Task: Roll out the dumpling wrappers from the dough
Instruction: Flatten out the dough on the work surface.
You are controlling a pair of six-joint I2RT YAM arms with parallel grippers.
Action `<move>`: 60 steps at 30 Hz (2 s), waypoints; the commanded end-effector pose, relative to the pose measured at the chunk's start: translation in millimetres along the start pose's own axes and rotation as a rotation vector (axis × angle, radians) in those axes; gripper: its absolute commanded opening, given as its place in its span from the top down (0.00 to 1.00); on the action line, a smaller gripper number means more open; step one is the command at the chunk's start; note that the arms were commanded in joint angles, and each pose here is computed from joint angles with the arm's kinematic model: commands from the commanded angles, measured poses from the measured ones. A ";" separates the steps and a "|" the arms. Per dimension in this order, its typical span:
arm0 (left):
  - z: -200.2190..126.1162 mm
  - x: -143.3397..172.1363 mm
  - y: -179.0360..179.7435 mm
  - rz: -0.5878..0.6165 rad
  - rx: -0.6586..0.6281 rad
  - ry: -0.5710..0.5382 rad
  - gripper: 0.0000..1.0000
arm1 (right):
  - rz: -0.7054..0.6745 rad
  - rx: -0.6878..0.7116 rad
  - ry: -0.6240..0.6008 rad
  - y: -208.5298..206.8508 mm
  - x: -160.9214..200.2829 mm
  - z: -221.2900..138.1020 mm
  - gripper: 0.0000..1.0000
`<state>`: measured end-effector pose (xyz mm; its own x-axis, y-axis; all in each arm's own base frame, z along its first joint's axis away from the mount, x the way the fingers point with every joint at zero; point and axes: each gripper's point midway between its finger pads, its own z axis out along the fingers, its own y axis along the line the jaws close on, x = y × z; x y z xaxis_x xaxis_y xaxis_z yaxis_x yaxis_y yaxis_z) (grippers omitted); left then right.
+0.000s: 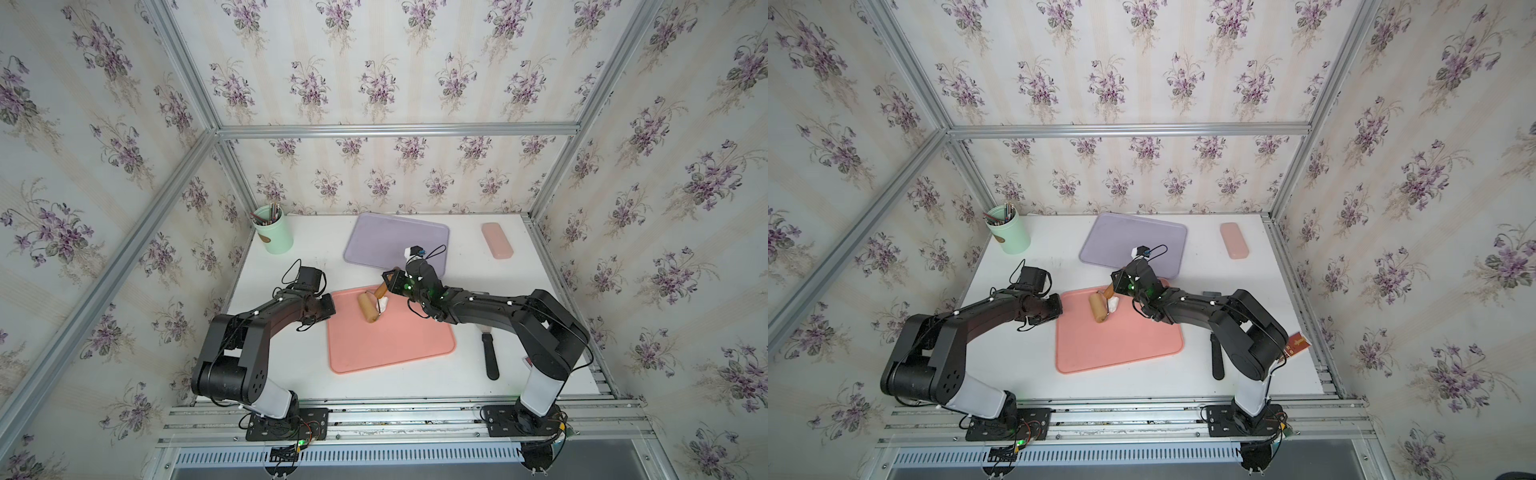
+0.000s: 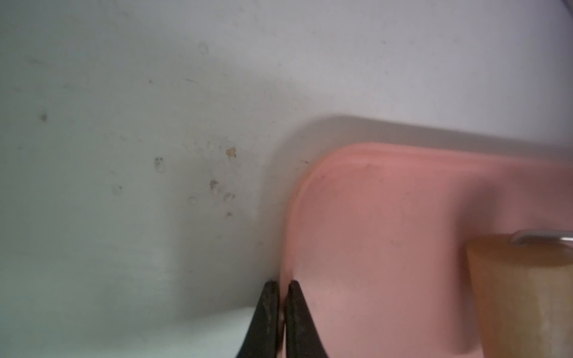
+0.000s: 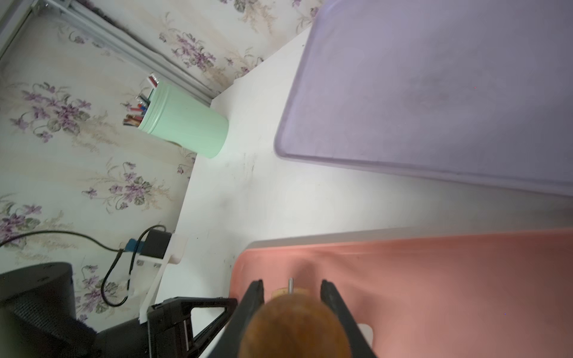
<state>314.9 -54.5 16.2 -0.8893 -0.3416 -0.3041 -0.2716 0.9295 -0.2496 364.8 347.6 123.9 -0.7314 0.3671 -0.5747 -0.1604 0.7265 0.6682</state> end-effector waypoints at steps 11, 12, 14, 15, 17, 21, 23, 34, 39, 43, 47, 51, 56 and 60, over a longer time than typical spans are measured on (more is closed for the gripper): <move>1.9 5.4 5.9 0.016 -0.034 0.044 1.00 | 0.104 0.002 -0.092 -12.2 -50.6 -47.0 1.00; 2.0 5.3 5.3 0.019 -0.033 0.047 1.00 | 0.094 0.002 -0.100 -16.3 -55.1 -47.6 1.00; 2.5 5.3 4.1 0.022 -0.028 0.050 1.00 | 0.070 -0.006 -0.084 -19.7 -57.8 -42.7 1.00; 2.7 5.5 3.7 0.024 -0.025 0.053 1.00 | 0.044 -0.010 -0.075 -17.7 -58.4 -40.1 1.00; 3.4 5.4 3.0 0.027 -0.023 0.058 1.00 | 0.003 -0.028 -0.069 -10.7 -60.7 -36.2 1.00; 4.8 5.7 2.8 0.022 -0.024 0.068 1.00 | -0.033 0.068 -0.067 -32.5 -64.3 -29.4 1.00; 5.1 5.1 2.0 0.019 -0.022 0.069 1.00 | -0.025 0.074 -0.045 -42.5 -61.0 -27.6 1.00; 10.2 5.2 3.8 0.018 -0.041 0.093 1.00 | -0.057 0.101 0.051 -52.3 -18.1 -21.2 1.00; 9.1 5.3 4.8 0.014 -0.046 0.088 1.00 | -0.069 0.063 0.092 -38.8 -0.3 -14.4 1.00; 9.6 4.8 5.1 0.011 -0.049 0.089 1.00 | -0.102 0.081 0.117 -35.6 13.6 -10.3 1.00; 11.3 5.8 6.2 0.010 -0.056 0.096 1.00 | -0.097 0.071 0.134 -32.6 26.3 -7.2 1.00; 9.4 5.9 8.4 0.005 -0.067 0.092 1.00 | -0.047 0.125 0.100 -56.1 11.1 -12.3 1.00; 8.2 5.2 10.3 0.002 -0.078 0.091 1.00 | -0.053 0.178 0.055 -73.1 -5.9 -27.2 1.00; 11.0 4.5 5.6 0.004 -0.055 0.095 1.00 | -0.133 0.114 0.078 -40.5 11.3 -22.8 1.00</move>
<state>321.5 -58.0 13.5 -0.9186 -0.3049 -0.2513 -0.2483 0.9402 -0.2332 371.0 302.0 127.3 -0.6942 0.3537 -0.6268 -0.1544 0.7774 0.6098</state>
